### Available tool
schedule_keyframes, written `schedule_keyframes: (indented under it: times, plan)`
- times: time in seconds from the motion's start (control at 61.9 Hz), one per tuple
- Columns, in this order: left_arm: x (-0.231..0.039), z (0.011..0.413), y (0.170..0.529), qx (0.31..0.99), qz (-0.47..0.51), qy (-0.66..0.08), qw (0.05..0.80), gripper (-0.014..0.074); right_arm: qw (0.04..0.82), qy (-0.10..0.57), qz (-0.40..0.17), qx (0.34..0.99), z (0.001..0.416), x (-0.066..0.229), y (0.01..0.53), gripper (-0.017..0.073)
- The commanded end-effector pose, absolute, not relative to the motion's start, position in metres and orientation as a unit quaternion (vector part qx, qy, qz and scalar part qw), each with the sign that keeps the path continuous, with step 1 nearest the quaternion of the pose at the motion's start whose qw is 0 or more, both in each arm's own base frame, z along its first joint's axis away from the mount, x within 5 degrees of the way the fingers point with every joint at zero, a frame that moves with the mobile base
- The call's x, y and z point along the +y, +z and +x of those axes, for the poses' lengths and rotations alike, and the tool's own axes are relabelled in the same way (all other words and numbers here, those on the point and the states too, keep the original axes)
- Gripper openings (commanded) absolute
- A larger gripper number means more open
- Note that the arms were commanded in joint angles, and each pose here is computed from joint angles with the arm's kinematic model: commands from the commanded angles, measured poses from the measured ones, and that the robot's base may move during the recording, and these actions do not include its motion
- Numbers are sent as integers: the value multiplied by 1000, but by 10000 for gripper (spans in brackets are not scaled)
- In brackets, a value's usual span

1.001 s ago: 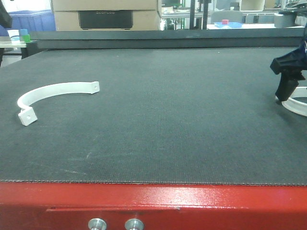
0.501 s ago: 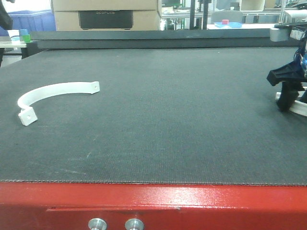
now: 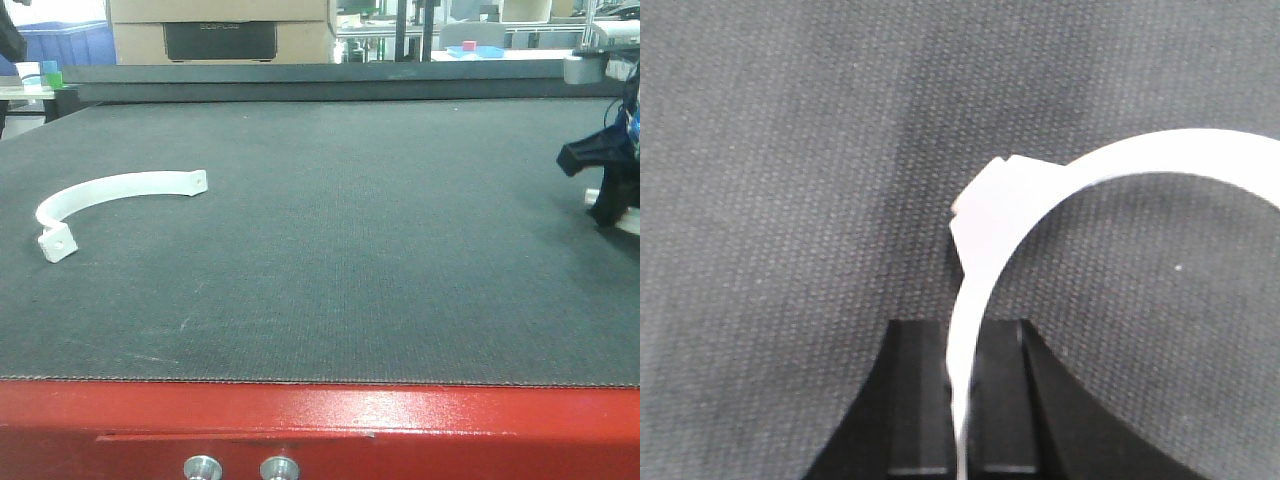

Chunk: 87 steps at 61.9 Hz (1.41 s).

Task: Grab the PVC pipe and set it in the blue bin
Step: 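Close the right gripper on the white arc and lift it, then lower the open left gripper around the end of the other white arc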

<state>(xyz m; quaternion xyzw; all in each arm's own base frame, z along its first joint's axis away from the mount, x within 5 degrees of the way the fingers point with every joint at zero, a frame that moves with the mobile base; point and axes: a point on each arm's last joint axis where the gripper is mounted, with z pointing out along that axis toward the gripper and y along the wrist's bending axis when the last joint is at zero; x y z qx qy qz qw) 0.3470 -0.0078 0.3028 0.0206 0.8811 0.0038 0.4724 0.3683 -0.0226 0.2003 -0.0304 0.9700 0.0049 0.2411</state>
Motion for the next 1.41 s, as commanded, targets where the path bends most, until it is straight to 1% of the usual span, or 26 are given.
schedule_keyframes:
  times: [0.0,0.113,0.226,0.42,0.517,0.646,0.888,1.147,1.389]
  plan:
    - [-8,348,307,876,13,-2,483,276,276,3,-37,960,368,-20,226,-169]
    - [-8,351,303,879,12,-3,478,276,310,2,-42,950,364,-16,252,-169]
    - [-8,356,290,890,12,-3,455,276,346,0,-47,937,355,-12,281,-169]
    - [-8,364,261,919,10,-4,395,276,398,12,-40,916,332,-7,323,-169]
    - [-8,368,249,926,10,-4,378,276,421,15,-38,906,319,-6,342,-169]
    - [-10,372,237,931,-13,-25,363,276,444,14,-40,895,303,-5,362,-169]
    - [-11,376,231,931,-22,-32,364,279,464,13,-43,885,286,-4,379,-169]
    - [-14,377,232,928,-26,-38,370,279,459,14,-44,887,285,-4,379,-169]
    - [-26,379,233,920,-12,-44,388,277,459,14,-44,887,285,-4,379,-169]
